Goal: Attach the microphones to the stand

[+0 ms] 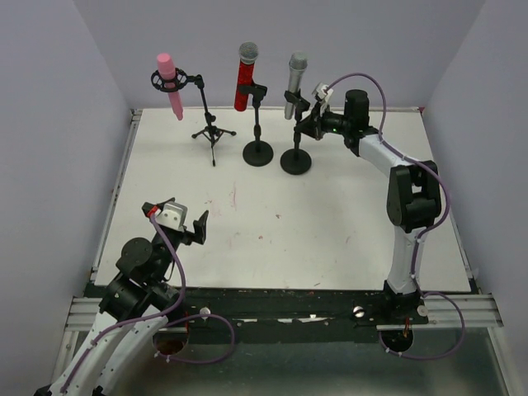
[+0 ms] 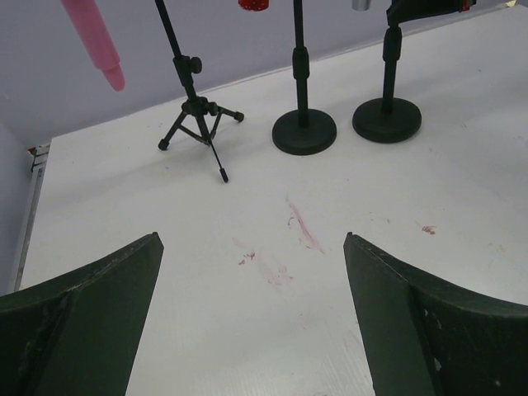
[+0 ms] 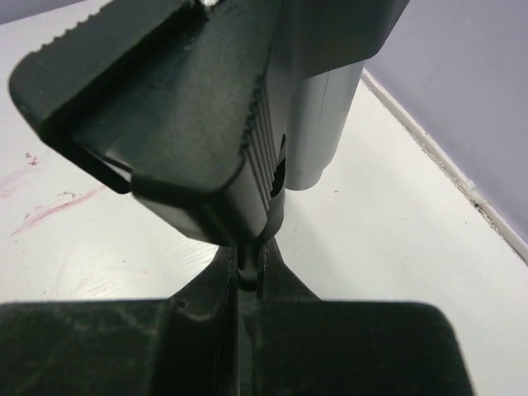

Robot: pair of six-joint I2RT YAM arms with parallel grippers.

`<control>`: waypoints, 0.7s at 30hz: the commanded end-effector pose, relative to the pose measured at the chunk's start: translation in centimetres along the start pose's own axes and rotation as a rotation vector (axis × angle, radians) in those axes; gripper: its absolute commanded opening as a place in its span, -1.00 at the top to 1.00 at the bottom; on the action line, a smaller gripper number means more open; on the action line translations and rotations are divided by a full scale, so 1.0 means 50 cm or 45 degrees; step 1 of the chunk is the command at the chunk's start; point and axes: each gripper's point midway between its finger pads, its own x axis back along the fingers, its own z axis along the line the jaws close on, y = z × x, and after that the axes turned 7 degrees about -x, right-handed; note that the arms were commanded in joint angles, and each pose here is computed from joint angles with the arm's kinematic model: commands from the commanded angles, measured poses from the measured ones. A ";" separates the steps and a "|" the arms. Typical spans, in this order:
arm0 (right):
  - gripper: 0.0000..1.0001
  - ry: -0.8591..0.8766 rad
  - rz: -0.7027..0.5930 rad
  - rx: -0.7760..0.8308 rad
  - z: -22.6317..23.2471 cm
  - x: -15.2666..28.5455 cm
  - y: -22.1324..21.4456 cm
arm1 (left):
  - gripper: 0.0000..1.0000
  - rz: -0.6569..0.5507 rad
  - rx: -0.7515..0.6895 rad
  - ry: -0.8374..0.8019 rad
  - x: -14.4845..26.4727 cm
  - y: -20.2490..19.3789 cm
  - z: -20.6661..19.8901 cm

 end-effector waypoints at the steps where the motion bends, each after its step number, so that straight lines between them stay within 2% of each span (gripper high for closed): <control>1: 0.80 -0.001 -0.086 0.024 0.003 0.000 0.026 | -0.97 -0.015 0.000 -0.023 -0.003 0.002 -0.007; 5: 0.53 0.004 -0.073 0.010 0.017 0.014 0.003 | -0.97 -0.025 0.005 -0.033 -0.002 0.005 -0.009; 16: -0.52 -0.117 -0.080 -0.023 0.023 0.085 0.010 | -0.97 -0.093 0.036 -0.029 0.015 0.026 -0.004; 19: -0.68 -0.145 -0.071 -0.006 0.039 0.105 0.004 | -0.98 -0.097 0.049 -0.022 0.018 0.029 -0.002; 21: -0.93 -0.155 -0.066 0.014 0.052 0.122 0.000 | -0.97 -0.103 0.071 -0.031 0.019 0.033 -0.005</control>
